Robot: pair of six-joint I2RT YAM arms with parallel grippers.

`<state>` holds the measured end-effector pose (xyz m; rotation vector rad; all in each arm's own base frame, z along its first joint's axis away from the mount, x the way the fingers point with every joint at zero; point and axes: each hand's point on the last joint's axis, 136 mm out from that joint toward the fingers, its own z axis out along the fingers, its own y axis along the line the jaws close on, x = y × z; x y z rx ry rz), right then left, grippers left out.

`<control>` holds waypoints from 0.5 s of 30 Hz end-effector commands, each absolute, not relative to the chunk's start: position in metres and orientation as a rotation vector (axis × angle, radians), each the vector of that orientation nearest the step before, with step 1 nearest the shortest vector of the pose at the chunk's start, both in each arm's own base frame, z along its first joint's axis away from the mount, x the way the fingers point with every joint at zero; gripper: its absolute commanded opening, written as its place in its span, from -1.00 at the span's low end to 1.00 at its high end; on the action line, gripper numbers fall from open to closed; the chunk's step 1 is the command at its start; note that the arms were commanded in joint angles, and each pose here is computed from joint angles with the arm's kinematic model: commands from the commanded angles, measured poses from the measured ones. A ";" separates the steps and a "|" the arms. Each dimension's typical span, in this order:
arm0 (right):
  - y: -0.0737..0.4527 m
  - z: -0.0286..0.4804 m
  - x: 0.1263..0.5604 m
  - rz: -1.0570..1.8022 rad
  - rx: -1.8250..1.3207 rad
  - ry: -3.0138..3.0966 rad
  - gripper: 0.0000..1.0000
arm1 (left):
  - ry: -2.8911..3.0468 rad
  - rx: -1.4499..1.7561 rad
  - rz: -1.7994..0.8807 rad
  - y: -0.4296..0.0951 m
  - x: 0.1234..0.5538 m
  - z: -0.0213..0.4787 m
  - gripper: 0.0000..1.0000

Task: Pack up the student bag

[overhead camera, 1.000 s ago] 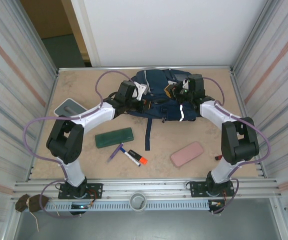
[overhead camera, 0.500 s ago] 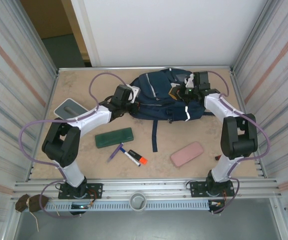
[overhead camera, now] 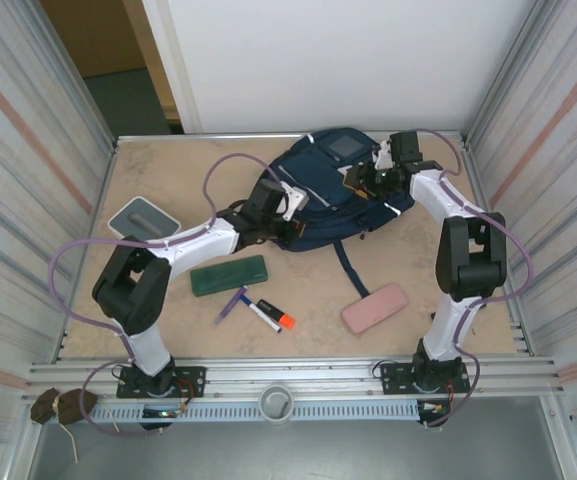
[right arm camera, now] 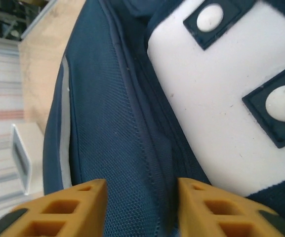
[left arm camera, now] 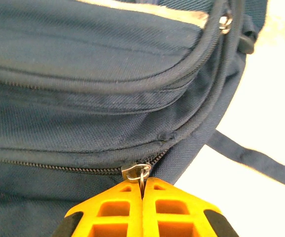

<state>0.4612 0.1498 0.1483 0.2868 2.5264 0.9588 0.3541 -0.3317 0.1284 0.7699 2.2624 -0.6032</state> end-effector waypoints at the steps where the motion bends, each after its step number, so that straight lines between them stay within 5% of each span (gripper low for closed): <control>1: 0.134 0.165 0.436 0.857 0.280 2.494 -0.01 | 2.222 0.789 -0.674 -0.350 0.350 0.146 -1.00; 7: 0.146 0.157 0.385 0.944 0.359 2.443 0.24 | 2.212 0.819 -0.708 -0.363 0.339 0.144 -1.00; 15: 0.190 0.133 0.376 1.076 0.415 2.436 0.20 | 2.213 0.852 -0.722 -0.372 0.330 0.140 -1.00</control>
